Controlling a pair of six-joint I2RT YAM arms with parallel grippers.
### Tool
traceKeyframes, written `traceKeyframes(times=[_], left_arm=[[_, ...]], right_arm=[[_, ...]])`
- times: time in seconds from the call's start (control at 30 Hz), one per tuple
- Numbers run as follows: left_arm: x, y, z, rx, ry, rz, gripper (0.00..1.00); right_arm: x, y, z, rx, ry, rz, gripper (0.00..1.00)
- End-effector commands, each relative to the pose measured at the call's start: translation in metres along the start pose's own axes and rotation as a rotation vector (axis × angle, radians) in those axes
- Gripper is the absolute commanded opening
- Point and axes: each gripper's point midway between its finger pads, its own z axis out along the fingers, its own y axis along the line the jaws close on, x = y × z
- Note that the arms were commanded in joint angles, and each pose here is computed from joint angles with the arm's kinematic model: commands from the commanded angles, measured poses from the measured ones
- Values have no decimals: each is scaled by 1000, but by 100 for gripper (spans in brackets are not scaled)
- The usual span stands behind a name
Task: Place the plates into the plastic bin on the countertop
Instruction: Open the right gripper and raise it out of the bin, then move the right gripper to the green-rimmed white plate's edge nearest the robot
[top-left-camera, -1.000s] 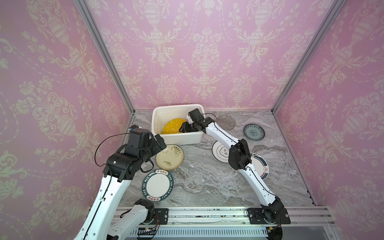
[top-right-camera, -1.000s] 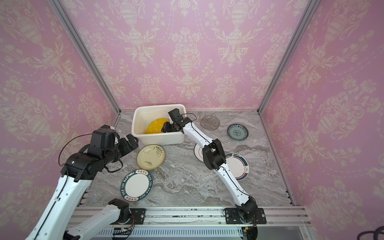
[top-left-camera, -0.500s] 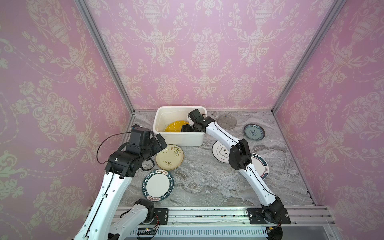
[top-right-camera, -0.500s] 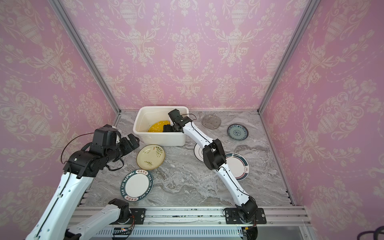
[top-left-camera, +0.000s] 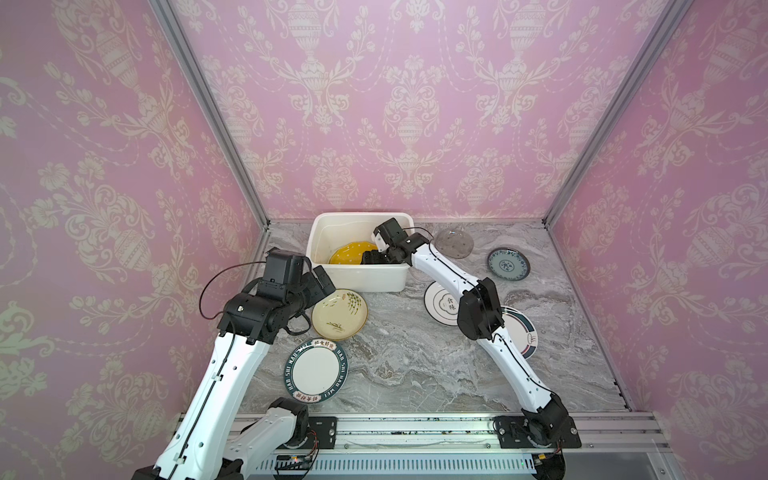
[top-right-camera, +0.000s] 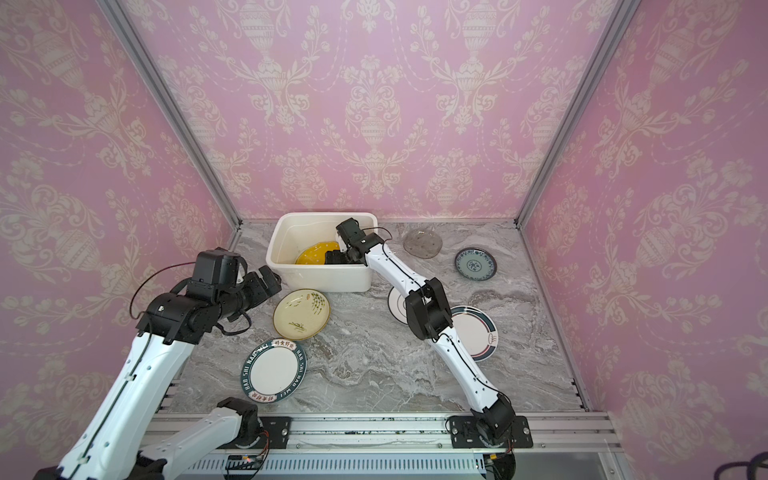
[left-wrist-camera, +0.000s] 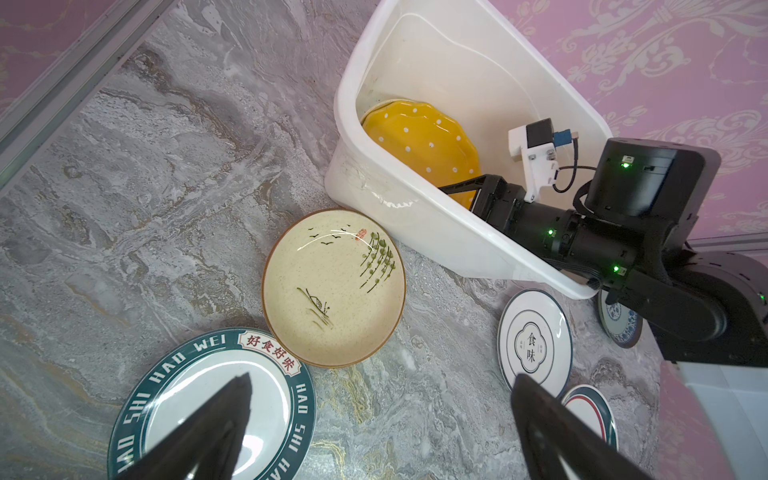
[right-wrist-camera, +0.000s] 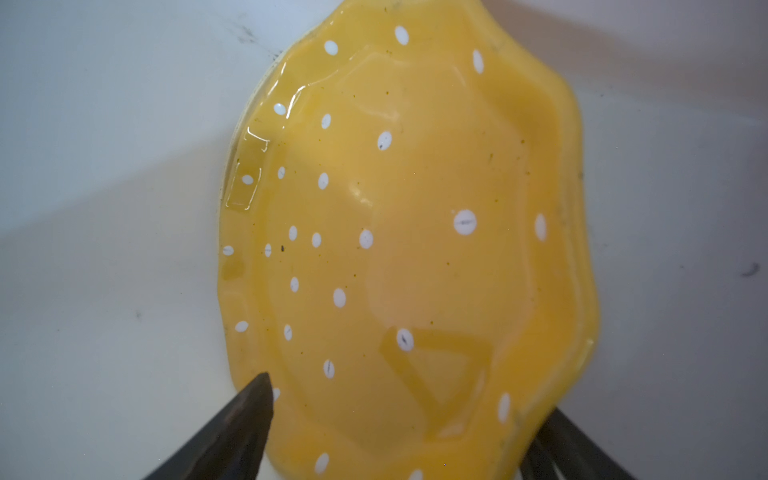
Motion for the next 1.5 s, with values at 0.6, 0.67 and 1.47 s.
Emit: traceKeyframes(times=[0.6, 0.67, 1.47], left_arm=[[-17, -6, -32, 74, -83, 41, 99], [-20, -4, -37, 58, -91, 67, 99], [0, 15, -60, -75, 78, 18, 99]], right_arm=[[-47, 91, -110, -191, -183, -177, 100], [-51, 94, -119, -195, -196, -177, 100], [-24, 146, -286, -357, -327, -10, 98]])
